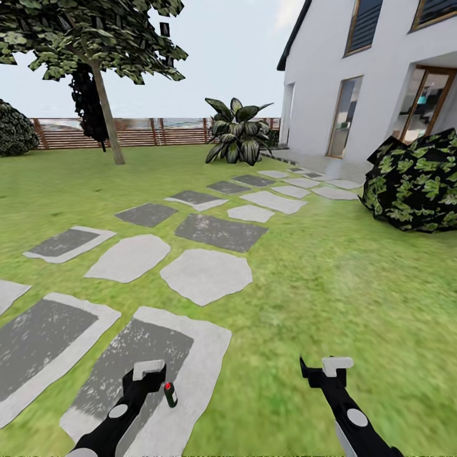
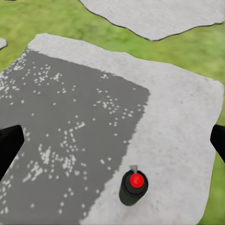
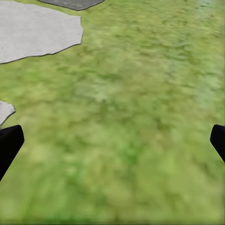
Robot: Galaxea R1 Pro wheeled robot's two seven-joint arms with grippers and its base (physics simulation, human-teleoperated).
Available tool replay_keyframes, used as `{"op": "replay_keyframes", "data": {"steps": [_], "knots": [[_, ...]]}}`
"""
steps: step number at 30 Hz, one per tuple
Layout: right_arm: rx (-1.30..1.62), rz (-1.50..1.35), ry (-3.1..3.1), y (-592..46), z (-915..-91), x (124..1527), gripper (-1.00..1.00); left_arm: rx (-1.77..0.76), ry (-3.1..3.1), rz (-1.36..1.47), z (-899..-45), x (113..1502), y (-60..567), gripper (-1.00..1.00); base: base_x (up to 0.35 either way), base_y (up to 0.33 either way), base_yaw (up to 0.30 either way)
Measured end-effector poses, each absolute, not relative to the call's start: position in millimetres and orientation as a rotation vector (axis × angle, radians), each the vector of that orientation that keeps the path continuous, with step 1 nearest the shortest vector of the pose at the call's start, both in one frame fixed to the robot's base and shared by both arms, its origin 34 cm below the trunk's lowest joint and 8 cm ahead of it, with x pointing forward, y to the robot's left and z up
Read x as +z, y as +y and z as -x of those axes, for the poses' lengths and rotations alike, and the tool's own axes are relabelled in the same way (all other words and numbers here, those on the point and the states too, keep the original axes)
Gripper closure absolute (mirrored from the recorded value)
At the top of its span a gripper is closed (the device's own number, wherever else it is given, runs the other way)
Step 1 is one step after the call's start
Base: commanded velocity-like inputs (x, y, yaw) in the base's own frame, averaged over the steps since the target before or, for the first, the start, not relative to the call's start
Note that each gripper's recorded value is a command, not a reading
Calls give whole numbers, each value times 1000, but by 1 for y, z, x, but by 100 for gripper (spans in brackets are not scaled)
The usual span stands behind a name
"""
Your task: Pick up the pesticide atomizer in the garden and spray insectifuge to fully cover both potted plants in the garden.
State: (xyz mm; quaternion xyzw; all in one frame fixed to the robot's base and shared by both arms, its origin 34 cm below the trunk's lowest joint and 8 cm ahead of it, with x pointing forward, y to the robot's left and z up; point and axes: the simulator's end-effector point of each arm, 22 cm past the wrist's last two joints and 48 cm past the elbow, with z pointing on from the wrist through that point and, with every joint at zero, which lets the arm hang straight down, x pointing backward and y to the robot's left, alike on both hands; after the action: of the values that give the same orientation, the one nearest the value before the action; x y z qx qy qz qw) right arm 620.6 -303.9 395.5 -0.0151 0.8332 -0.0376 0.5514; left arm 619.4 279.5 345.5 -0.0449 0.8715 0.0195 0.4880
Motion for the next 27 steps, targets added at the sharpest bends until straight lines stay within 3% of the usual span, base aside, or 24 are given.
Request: {"op": "replay_keyframes", "data": {"steps": [27], "knots": [[-91,39,2082,-305,-596,314,-100,54,2232,108,-589,264,279,-100,0,0,0]]}}
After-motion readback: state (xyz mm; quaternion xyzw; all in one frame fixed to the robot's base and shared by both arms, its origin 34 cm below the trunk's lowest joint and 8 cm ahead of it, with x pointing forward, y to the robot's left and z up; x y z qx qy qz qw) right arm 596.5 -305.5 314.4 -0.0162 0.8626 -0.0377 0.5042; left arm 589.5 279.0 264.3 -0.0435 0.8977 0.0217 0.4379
